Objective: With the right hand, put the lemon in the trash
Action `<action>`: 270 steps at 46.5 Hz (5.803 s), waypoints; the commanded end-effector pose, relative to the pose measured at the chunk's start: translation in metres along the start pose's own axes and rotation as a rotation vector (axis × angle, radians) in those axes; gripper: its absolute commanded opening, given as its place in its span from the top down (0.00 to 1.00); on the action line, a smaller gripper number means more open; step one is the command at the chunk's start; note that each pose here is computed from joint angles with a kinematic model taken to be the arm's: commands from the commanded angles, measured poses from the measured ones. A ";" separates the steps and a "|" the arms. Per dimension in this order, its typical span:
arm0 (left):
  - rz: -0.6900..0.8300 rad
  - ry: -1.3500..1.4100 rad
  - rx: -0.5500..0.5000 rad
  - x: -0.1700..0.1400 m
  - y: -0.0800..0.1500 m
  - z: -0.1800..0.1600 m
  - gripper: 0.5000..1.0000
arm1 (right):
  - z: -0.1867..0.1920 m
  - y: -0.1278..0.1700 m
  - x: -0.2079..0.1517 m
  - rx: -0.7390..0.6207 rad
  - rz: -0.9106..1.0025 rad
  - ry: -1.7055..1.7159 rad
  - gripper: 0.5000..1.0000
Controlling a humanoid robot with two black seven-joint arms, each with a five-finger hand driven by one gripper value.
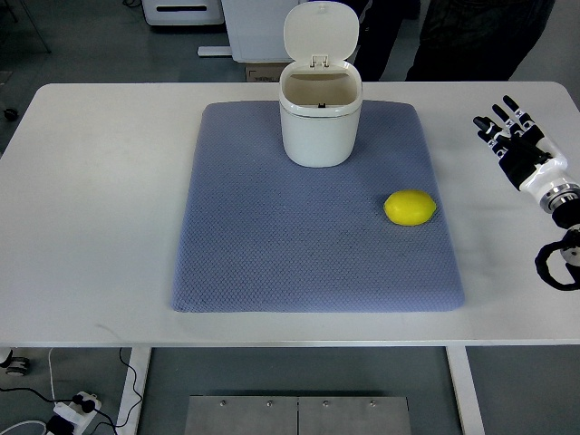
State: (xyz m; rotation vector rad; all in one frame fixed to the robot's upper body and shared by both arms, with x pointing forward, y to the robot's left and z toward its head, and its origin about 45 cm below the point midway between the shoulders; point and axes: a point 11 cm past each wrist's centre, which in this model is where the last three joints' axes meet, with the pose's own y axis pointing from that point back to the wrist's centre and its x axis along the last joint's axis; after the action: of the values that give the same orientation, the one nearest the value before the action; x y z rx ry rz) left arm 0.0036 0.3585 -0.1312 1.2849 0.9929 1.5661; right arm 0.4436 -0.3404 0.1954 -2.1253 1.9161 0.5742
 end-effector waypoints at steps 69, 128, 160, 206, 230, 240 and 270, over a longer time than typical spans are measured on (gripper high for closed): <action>0.002 0.000 0.001 0.001 0.000 -0.001 0.00 | -0.010 -0.003 -0.002 0.019 -0.006 0.006 0.00; 0.000 0.000 0.001 0.000 0.000 -0.001 0.00 | -0.108 0.001 0.026 -0.060 -0.039 0.422 0.00; 0.002 0.000 0.001 0.001 0.000 -0.001 0.00 | -0.188 -0.008 -0.008 -0.142 -0.089 0.798 0.00; 0.002 0.000 0.001 0.001 0.000 -0.001 0.00 | -0.216 -0.012 -0.087 -0.318 -0.261 1.292 0.00; 0.002 0.000 0.001 0.001 0.000 -0.001 0.00 | -0.168 -0.011 -0.167 -0.443 -0.514 1.665 0.00; 0.002 0.000 0.001 0.001 0.000 -0.001 0.00 | -0.134 -0.003 -0.176 -0.460 -0.564 1.705 0.01; 0.002 0.000 0.001 0.001 0.000 -0.001 0.00 | -0.061 0.004 -0.177 -0.501 -0.582 1.776 0.01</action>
State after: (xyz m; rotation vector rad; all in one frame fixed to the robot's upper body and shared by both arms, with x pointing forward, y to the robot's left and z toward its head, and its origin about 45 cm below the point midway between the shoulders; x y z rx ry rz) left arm 0.0027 0.3588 -0.1312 1.2867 0.9938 1.5665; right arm 0.4358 -0.2085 0.3304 -3.7651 1.1825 -1.6317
